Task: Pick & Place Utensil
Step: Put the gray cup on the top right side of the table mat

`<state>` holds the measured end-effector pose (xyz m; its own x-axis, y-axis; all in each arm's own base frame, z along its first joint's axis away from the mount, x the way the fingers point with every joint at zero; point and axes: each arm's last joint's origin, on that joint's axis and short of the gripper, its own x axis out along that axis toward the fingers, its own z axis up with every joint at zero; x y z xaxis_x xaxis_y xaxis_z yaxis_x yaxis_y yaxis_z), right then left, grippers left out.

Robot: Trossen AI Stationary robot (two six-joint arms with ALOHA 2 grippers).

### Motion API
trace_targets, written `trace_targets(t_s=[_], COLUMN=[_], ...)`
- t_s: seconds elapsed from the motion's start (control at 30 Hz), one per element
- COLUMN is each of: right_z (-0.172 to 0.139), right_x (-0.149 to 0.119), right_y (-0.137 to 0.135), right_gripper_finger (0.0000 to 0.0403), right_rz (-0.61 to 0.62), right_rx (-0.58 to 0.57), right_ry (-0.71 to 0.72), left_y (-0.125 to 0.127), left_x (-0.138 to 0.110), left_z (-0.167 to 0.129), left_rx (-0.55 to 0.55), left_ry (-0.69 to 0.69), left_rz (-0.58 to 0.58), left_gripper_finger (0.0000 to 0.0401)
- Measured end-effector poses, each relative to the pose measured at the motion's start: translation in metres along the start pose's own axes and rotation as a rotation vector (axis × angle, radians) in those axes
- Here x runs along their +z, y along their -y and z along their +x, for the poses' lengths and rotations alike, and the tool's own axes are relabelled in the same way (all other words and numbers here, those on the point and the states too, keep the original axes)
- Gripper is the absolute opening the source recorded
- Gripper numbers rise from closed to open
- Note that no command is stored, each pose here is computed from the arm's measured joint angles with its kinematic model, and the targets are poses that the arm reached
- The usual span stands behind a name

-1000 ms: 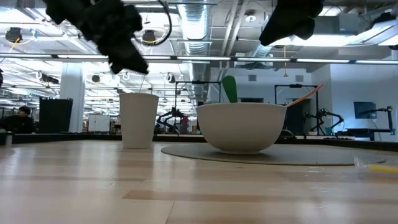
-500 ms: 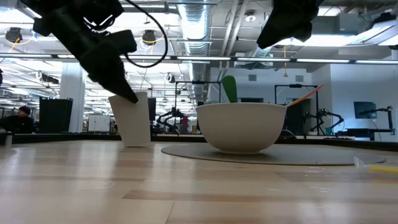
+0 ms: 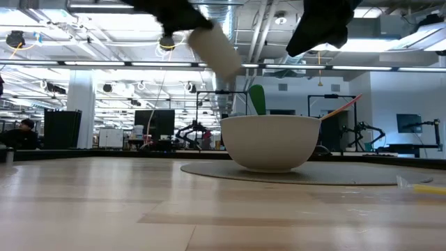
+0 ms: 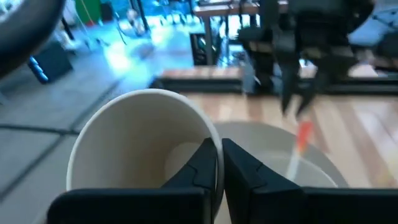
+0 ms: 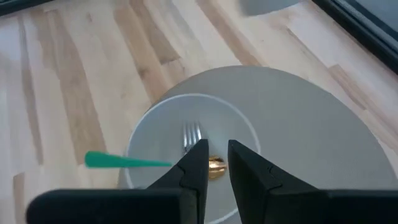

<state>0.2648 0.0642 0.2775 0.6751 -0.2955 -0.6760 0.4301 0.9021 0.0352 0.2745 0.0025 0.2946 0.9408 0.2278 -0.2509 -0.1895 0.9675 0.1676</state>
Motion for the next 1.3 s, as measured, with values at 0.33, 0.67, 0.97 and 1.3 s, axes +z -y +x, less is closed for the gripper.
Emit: trace_targets(t_s=[0.33,0.67,0.97,1.3], right_z=[-0.018,-0.075,-0.083,-0.072], right_x=[-0.006,-0.027,-0.032,-0.038], right_y=[0.028,0.069,0.059,0.038], right_gripper_finger=[0.0055,0.0055,0.0055,0.0055], right_rz=[0.004,0.175,0.128,0.065], right_rx=[-0.101,-0.386,-0.340,-0.319], right_ry=[-0.107,-0.048,0.000,-0.023], left_y=[-0.015,-0.018,-0.002,-0.001], left_x=[-0.007,-0.029,-0.060,-0.067], left_z=[0.103,0.189,0.220,0.223], left_rx=[-0.095,-0.157,-0.175,-0.168], left_ry=[-0.132,-0.140,-0.164,-0.178], left_rz=[0.021,-0.002,-0.059,-0.069], left_gripper_finger=[0.0014,0.0014,0.0017,0.0019])
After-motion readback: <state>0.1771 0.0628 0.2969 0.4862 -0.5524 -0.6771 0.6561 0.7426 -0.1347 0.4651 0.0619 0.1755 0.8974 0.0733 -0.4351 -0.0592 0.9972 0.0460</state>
